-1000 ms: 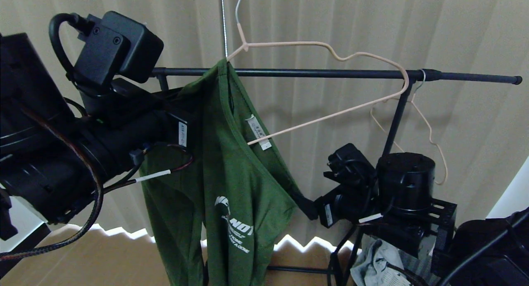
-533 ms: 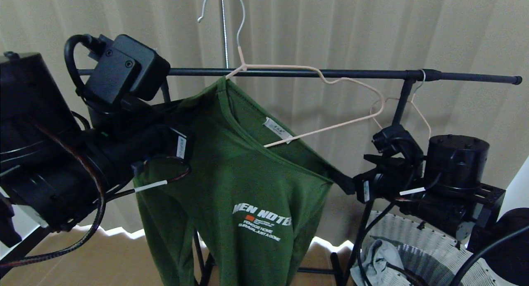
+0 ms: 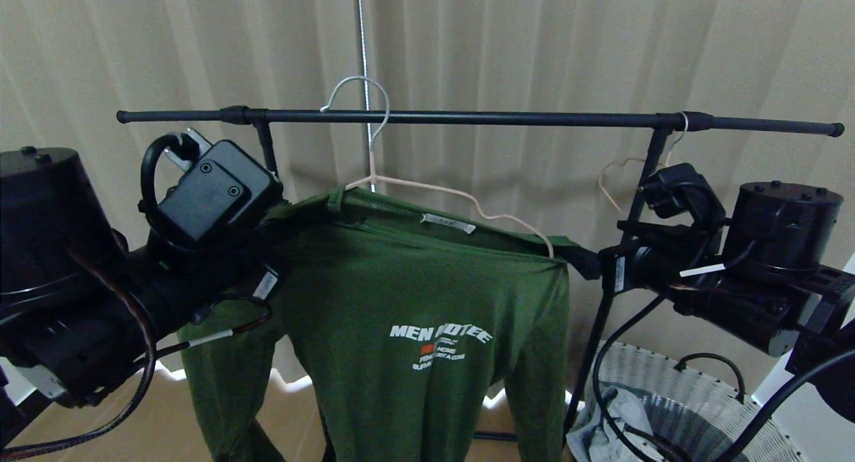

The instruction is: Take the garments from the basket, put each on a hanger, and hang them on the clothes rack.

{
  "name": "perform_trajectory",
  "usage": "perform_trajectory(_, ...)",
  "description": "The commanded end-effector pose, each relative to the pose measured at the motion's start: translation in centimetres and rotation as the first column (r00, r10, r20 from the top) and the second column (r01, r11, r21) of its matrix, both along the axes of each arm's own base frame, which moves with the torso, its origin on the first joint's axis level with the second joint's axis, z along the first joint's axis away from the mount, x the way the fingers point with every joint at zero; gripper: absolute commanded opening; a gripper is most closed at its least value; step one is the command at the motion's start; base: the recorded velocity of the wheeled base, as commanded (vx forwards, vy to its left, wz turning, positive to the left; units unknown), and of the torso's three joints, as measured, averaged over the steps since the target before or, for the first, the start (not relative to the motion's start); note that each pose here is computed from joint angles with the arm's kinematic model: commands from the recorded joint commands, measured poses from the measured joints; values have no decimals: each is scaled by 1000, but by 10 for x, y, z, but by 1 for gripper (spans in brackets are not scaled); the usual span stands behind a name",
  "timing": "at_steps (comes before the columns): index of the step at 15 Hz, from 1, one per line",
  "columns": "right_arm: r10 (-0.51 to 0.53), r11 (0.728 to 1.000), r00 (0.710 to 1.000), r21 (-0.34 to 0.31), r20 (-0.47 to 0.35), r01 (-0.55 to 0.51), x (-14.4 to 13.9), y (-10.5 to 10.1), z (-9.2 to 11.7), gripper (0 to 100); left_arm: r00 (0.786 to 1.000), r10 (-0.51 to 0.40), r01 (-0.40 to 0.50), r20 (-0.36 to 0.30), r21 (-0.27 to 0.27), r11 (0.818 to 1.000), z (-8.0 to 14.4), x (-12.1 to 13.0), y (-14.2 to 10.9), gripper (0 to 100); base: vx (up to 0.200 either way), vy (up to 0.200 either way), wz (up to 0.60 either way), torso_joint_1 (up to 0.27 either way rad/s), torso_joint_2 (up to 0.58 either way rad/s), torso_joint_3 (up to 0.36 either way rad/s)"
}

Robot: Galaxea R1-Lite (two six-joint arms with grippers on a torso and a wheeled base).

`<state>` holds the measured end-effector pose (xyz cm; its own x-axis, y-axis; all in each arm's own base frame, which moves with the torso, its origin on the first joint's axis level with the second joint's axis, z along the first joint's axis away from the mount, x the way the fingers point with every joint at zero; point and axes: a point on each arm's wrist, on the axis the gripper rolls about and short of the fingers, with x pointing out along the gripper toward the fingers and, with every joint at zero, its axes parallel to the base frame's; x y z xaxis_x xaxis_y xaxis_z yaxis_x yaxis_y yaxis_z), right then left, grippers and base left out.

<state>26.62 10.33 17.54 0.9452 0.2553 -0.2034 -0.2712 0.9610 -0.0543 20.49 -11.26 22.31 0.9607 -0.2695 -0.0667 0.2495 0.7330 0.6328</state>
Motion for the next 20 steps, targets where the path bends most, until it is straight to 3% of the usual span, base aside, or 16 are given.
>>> perform_trajectory(1, -4, 1000, 1000, 9, 22, 4, 1, -1, 6, 100, 1000, 14, -14, -12, 14, 1000, -5, -3, 5, 0, 0, 0, 0, 0, 0, 0)
perform_trajectory(4, 10, 1000, 999, 16, 42, -10, -3, -1, 13, 100, 999, 24, -22, -34, 53, 998, -14, -4, 9, 0, 0, 0, 0, 0, 0, 0)
perform_trajectory(5, 49, 999, 998, 22, 50, -50, -11, 7, 20, 100, 998, 51, -46, -39, 107, 993, -19, -1, 14, 0, 0, 0, 0, 0, 0, 0)
perform_trajectory(8, 194, 980, 980, 26, 37, -195, -36, 23, 28, 100, 995, 83, -76, -56, 107, 991, -23, 6, 17, 0, 0, 0, 0, 0, 0, 0)
perform_trajectory(13, 353, 936, 936, 11, -20, -352, -58, 46, 31, 100, 994, 99, -98, -40, 35, 995, -21, 11, 14, 0, 0, 0, 0, 0, 0, 0)
perform_trajectory(14, 366, 930, 930, -22, -25, -366, -58, 49, 30, 100, 994, 101, -101, -38, 17, 995, -21, 14, 13, 0, 0, 0, 0, 0, 0, 0)
perform_trajectory(16, 383, 922, 923, -58, -28, -384, -58, 50, 29, 100, 992, 123, -123, -21, -29, 992, -20, 16, 12, 0, 0, 0, 0, 0, 0, 0)
perform_trajectory(20, 409, 912, 913, -53, 21, -407, -37, 69, 42, 100, 996, 84, -84, 0, -61, 995, -20, 12, 2, 0, 0, 0, 0, 0, 0, 0)
